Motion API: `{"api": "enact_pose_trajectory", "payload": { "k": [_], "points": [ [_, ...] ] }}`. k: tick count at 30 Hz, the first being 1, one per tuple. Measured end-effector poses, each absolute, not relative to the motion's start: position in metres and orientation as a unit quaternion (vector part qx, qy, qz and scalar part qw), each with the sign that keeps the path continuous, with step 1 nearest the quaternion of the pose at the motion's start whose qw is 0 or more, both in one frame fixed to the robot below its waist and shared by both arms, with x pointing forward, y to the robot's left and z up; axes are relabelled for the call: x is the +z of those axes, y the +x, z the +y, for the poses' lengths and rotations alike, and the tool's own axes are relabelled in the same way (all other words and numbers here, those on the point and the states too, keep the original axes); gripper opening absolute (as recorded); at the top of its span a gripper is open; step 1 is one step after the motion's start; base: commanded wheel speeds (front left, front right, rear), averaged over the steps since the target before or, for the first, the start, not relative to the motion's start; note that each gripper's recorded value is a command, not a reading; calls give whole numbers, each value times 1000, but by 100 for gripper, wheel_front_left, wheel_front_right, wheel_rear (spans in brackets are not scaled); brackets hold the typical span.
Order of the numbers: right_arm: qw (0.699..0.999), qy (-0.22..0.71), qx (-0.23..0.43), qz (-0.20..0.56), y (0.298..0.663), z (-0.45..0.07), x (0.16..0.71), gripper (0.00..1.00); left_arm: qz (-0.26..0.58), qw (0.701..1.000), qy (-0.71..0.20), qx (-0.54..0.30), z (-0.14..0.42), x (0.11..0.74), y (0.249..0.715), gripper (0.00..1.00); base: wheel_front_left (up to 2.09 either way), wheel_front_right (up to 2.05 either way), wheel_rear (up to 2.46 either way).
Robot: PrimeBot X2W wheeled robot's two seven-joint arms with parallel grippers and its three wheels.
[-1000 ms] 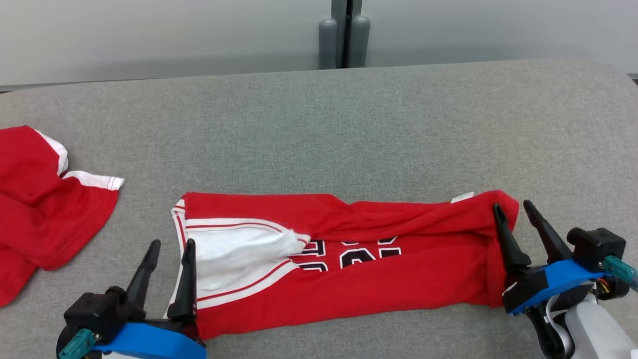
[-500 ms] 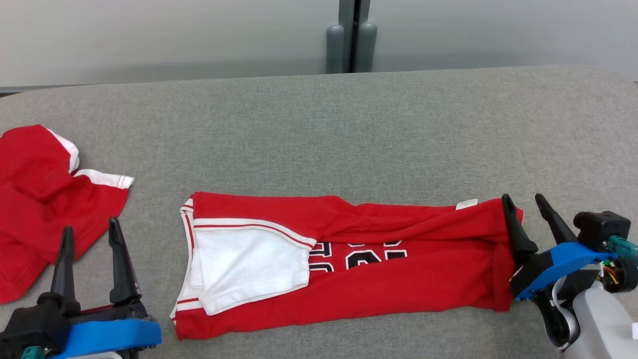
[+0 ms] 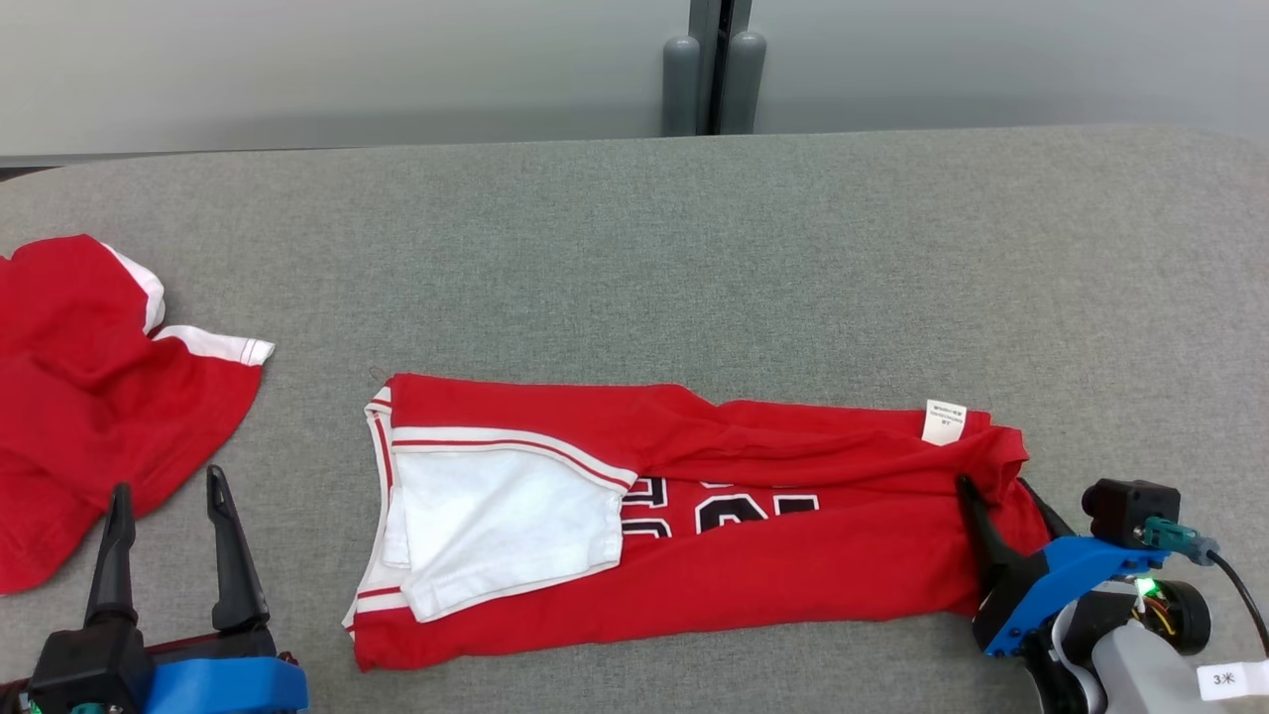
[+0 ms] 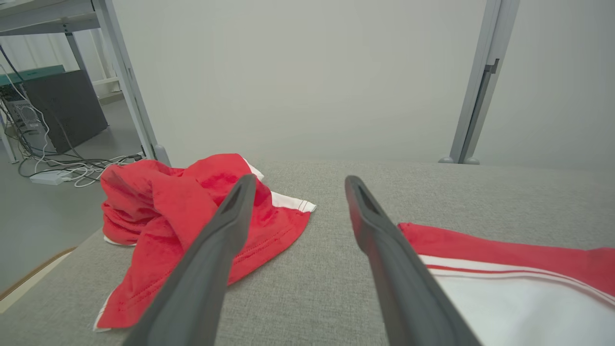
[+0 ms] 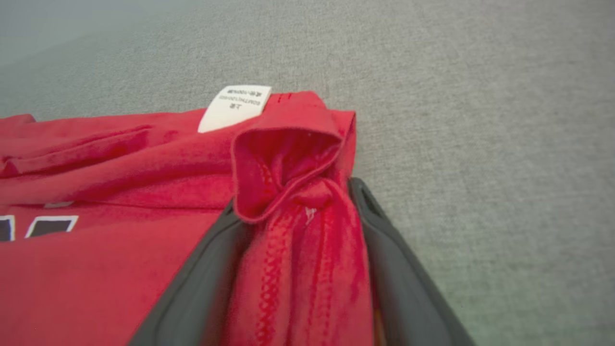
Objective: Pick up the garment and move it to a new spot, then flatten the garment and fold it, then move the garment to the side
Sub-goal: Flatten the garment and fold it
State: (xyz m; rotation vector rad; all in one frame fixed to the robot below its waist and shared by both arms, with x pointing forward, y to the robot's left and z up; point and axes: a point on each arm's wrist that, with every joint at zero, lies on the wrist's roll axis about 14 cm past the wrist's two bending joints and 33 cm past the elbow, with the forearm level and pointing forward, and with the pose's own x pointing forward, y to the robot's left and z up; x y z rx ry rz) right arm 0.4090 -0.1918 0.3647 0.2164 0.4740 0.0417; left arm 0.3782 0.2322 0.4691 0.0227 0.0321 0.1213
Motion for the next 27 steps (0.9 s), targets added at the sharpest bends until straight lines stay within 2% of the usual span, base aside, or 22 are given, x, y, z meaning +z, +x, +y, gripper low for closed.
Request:
{"api": "enact_pose_trajectory", "payload": {
  "k": [1, 8, 15, 18, 23, 27],
  "points": [
    [965, 112, 21, 235, 408, -190, 364, 0, 17, 998, 13, 60, 232, 468, 378, 100, 0, 0, 0],
    [969, 136, 7, 207, 408, -193, 371, 0, 22, 998, 19, 63, 234, 465, 377, 100, 0, 0, 0],
    [978, 109, -67, 163, 419, -270, 397, 0, 24, 997, 25, 65, 236, 464, 374, 100, 0, 0, 0],
    [981, 91, -77, 156, 420, -288, 406, 0, 23, 997, 25, 66, 236, 465, 373, 100, 0, 0, 0],
    [986, 80, -57, 137, 427, -279, 421, 0, 21, 997, 24, 71, 238, 466, 371, 100, 0, 0, 0],
    [989, 95, -18, 112, 434, -245, 435, 0, 20, 997, 22, 74, 240, 467, 370, 100, 0, 0, 0]
  ]
}}
